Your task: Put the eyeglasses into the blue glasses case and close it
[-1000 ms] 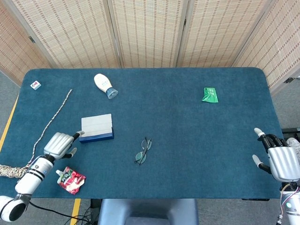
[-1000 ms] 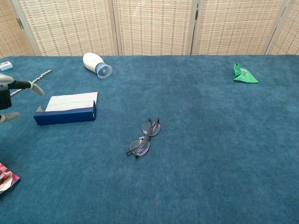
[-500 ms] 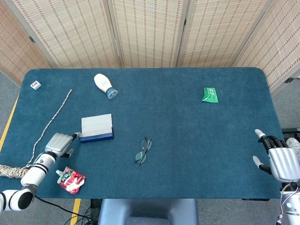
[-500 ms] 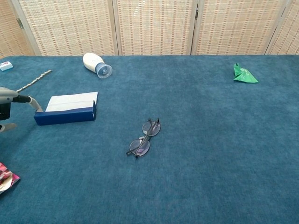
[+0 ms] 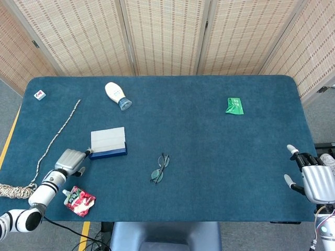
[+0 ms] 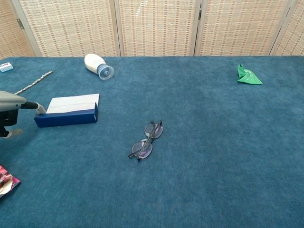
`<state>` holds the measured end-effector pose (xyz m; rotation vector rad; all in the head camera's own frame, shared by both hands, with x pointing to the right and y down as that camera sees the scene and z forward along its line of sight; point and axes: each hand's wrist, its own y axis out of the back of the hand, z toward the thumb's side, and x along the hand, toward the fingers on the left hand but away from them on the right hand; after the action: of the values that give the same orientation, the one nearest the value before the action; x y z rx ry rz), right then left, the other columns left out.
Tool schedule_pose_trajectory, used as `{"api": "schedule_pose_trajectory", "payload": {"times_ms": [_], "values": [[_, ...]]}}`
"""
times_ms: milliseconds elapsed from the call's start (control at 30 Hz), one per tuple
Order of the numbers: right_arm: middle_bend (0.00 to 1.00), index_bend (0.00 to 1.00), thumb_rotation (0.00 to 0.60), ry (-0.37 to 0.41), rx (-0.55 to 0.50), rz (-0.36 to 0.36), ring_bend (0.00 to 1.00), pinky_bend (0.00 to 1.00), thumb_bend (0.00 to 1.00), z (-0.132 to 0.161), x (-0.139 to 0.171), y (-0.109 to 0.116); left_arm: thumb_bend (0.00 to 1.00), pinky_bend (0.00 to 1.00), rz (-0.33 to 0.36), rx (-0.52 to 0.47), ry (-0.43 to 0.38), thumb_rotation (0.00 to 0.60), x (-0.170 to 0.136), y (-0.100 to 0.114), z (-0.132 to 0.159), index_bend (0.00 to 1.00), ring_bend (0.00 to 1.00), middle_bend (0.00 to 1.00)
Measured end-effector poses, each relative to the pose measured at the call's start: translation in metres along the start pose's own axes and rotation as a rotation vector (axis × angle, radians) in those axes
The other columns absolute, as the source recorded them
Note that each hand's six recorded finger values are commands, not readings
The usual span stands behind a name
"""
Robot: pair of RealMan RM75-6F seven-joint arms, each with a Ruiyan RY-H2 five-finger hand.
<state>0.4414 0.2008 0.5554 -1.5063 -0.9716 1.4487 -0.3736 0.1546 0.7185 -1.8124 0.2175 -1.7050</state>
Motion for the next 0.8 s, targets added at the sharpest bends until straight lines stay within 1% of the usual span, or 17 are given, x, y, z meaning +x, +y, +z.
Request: {"api": "schedule_pose_trajectory", "payload": {"times_ms": [200,300,400,467,533,600,800], "values": [[0.38,0.13,0.600,-0.008,0.001,-0.005,0.31,0.33,0.27,-0.002,0.001,0.001,0.48,1.00,-0.041,0.007,-0.041,0.600,-0.011,-0.002,0.015,0.23,0.97,1.00],[0.38,0.13,0.600,-0.009,-0.001,-0.009,0.31,0.33,0.27,-0.003,0.002,0.002,0.48,1.00,-0.077,-0.009,-0.088,0.600,-0.020,-0.003,0.030,0.24,0.97,1.00],[0.38,0.13,0.600,-0.012,-0.002,-0.009,0.31,0.33,0.27,-0.004,0.002,0.002,0.48,1.00,-0.126,-0.023,-0.157,0.600,-0.030,-0.002,0.050,0.24,0.97,1.00],[0.38,0.13,0.600,-0.015,-0.003,-0.011,0.31,0.33,0.27,-0.005,0.002,0.002,0.48,1.00,-0.138,-0.014,-0.203,0.600,-0.033,0.001,0.063,0.24,0.97,1.00],[0.38,0.13,0.600,-0.019,-0.005,-0.014,0.31,0.33,0.27,-0.006,0.003,0.002,0.48,1.00,-0.130,-0.005,-0.233,0.600,-0.033,0.008,0.071,0.24,0.97,1.00],[0.38,0.13,0.600,-0.023,-0.006,-0.015,0.31,0.33,0.27,-0.008,0.003,0.003,0.48,1.00,-0.114,-0.013,-0.242,0.600,-0.031,0.015,0.074,0.23,0.97,1.00],[0.39,0.13,0.600,-0.030,-0.011,-0.014,0.32,0.33,0.27,-0.011,0.005,0.002,0.48,1.00,0.002,-0.030,-0.239,0.600,-0.023,0.050,0.075,0.21,0.96,1.00]]}}
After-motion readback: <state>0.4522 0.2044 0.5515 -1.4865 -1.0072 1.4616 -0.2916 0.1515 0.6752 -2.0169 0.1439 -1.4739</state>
